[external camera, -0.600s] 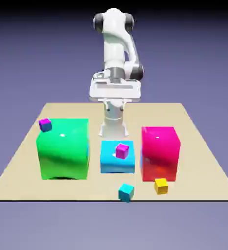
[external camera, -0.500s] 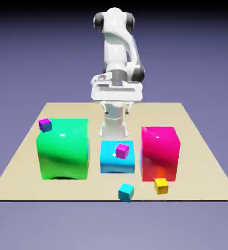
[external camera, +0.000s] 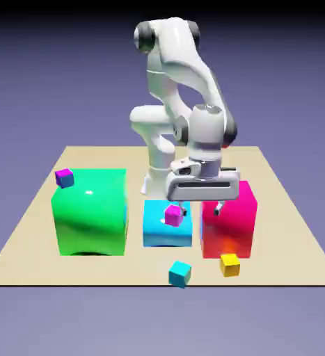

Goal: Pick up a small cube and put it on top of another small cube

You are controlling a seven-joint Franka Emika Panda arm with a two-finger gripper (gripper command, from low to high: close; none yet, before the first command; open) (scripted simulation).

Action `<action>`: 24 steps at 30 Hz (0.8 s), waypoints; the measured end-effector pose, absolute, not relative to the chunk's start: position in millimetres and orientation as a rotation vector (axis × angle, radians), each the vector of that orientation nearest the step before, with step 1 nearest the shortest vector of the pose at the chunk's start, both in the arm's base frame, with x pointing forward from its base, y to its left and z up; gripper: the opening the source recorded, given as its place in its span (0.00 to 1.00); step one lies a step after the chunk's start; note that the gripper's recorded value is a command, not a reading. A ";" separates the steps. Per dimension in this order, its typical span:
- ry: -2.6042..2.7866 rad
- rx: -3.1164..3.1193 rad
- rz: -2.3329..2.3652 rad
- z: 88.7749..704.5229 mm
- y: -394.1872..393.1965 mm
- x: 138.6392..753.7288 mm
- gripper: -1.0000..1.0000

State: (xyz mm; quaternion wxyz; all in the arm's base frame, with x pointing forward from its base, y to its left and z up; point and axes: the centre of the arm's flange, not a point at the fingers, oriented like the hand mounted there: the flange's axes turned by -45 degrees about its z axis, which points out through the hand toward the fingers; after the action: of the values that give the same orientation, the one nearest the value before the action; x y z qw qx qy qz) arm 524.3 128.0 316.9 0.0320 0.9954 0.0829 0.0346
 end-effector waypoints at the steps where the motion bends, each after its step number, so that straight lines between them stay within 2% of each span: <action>1: 0.258 3.065 0.053 308.1 134.1 528.4 0.50; 20: 0.247 2.982 -0.805 172.3 224.6 565.5 0.50; 23: 0.246 2.982 -0.805 113.1 220.8 542.6 0.50; 24: 0.247 2.982 -0.805 109.1 220.5 540.7 0.00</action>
State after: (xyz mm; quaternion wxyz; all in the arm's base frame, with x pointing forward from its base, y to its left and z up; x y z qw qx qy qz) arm 540.7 220.5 109.1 0.0215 0.9622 0.0796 -0.2597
